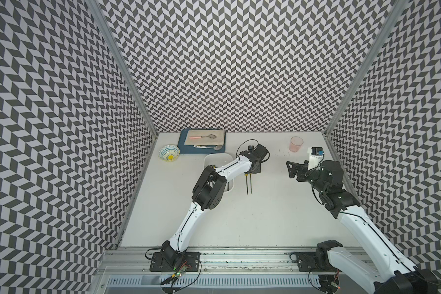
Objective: Take the file tool out of the storage box
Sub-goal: Place the file tool at the center of the board.
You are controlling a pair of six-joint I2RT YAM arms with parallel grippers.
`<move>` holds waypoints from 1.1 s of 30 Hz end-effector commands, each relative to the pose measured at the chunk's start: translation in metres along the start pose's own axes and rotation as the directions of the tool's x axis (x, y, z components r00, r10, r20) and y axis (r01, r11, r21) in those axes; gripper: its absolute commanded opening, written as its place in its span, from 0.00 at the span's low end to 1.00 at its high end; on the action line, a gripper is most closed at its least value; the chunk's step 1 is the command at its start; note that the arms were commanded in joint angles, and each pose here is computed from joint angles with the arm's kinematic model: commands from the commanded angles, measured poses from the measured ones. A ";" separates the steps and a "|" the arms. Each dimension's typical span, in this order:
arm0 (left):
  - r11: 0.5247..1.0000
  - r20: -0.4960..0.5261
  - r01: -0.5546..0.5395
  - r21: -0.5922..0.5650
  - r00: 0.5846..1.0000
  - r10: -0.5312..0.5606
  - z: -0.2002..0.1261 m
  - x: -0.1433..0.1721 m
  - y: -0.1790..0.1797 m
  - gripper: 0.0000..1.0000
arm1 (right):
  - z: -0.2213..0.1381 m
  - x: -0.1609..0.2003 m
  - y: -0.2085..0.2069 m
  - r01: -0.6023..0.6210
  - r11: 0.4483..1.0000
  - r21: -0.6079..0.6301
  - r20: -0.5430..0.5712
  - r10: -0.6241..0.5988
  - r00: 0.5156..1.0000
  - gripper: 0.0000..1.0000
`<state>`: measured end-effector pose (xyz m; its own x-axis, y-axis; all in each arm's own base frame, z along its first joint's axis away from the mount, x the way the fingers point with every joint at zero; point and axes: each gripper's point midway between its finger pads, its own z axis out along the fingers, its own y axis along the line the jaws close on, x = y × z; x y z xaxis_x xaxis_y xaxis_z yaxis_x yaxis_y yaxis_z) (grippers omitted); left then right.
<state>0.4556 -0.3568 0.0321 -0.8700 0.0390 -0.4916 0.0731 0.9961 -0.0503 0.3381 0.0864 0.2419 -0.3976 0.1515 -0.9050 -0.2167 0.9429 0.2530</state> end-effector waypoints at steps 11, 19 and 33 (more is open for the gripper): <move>1.000 0.011 0.000 0.004 1.000 0.000 -0.002 -0.007 -0.002 0.31 | 0.000 -0.012 0.005 0.011 1.000 -0.014 0.048 -0.010 0.999 0.96; 1.000 0.048 0.004 0.019 0.999 -0.005 -0.016 -0.021 -0.004 0.32 | 0.000 -0.011 0.004 0.009 1.000 -0.014 0.047 -0.009 0.999 0.97; 0.999 0.166 0.010 0.046 0.986 -0.017 -0.069 -0.062 -0.007 0.32 | 0.001 -0.010 0.004 0.007 1.000 -0.015 0.047 -0.006 0.999 0.97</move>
<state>0.4684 -0.3641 0.0699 -0.8315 0.0258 -0.5550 0.0828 0.9935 -0.0779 0.3382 0.0864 0.2419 -0.3973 0.1519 -0.9050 -0.2166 0.9428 0.2534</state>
